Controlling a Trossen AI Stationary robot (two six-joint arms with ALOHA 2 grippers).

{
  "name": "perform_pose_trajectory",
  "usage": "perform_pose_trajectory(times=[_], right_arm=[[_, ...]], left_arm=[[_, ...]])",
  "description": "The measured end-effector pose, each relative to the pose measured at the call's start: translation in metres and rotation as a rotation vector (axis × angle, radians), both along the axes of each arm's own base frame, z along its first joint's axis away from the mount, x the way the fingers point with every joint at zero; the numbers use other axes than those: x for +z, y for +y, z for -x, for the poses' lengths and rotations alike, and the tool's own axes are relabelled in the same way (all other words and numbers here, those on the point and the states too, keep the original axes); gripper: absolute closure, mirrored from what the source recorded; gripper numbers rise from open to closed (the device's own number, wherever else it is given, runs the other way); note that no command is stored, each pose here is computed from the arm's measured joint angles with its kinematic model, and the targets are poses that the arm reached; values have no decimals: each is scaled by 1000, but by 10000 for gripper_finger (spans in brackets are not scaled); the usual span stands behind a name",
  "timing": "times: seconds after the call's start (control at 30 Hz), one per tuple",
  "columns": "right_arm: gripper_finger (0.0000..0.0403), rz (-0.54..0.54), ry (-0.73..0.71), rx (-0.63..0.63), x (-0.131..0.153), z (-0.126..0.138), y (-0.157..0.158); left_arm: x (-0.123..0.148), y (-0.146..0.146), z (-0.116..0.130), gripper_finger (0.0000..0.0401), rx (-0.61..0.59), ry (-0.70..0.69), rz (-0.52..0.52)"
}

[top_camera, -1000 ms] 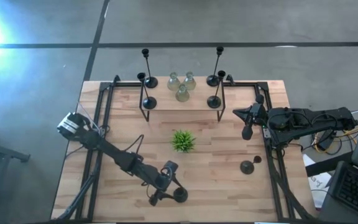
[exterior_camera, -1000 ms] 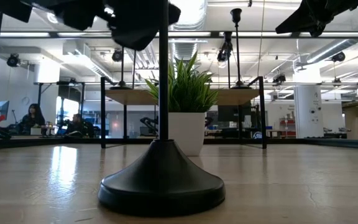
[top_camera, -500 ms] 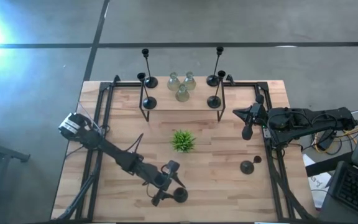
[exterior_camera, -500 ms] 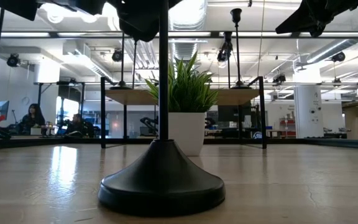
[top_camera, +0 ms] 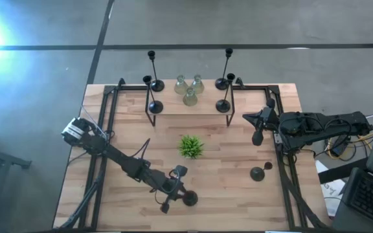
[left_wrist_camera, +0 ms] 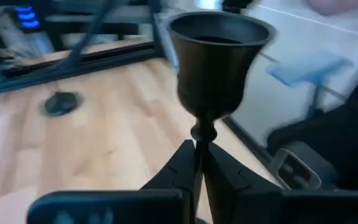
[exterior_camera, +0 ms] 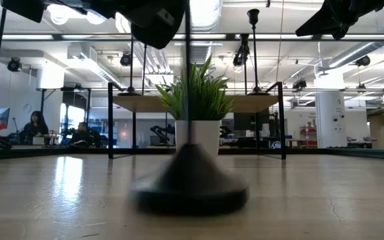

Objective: Pick & Place candle stick holders
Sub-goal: Put the black candlestick holder on the shelf

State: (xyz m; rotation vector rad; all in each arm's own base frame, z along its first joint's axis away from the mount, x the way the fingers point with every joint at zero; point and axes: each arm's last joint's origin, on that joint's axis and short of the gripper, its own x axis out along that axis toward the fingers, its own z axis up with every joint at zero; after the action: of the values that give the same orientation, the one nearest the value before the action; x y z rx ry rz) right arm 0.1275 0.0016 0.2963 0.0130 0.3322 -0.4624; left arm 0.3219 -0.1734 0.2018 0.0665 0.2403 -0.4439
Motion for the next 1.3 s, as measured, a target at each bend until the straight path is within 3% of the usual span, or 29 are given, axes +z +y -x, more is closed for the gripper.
perform_pose_trajectory(times=[0.23, 0.47, 0.7, 0.87, 1.3], right_arm=[[394, -5, 8, -2, -4, -1, 0], [394, -56, -15, -20, -5, -1, 0], [394, -59, -21, -21, -4, -1, 0], [394, -59, -23, -22, -5, -1, 0], [394, -58, -12, -22, -8, -2, 0]], left_arm=[[14, 6, 0, 383, 191, -19, 9], [61, 24, 20, 383, 418, -101, 14], [123, 67, 48, 383, 730, -155, -19], [149, 113, 52, 383, 907, -150, -60], [159, 190, 42, 383, 1138, -146, -82]])
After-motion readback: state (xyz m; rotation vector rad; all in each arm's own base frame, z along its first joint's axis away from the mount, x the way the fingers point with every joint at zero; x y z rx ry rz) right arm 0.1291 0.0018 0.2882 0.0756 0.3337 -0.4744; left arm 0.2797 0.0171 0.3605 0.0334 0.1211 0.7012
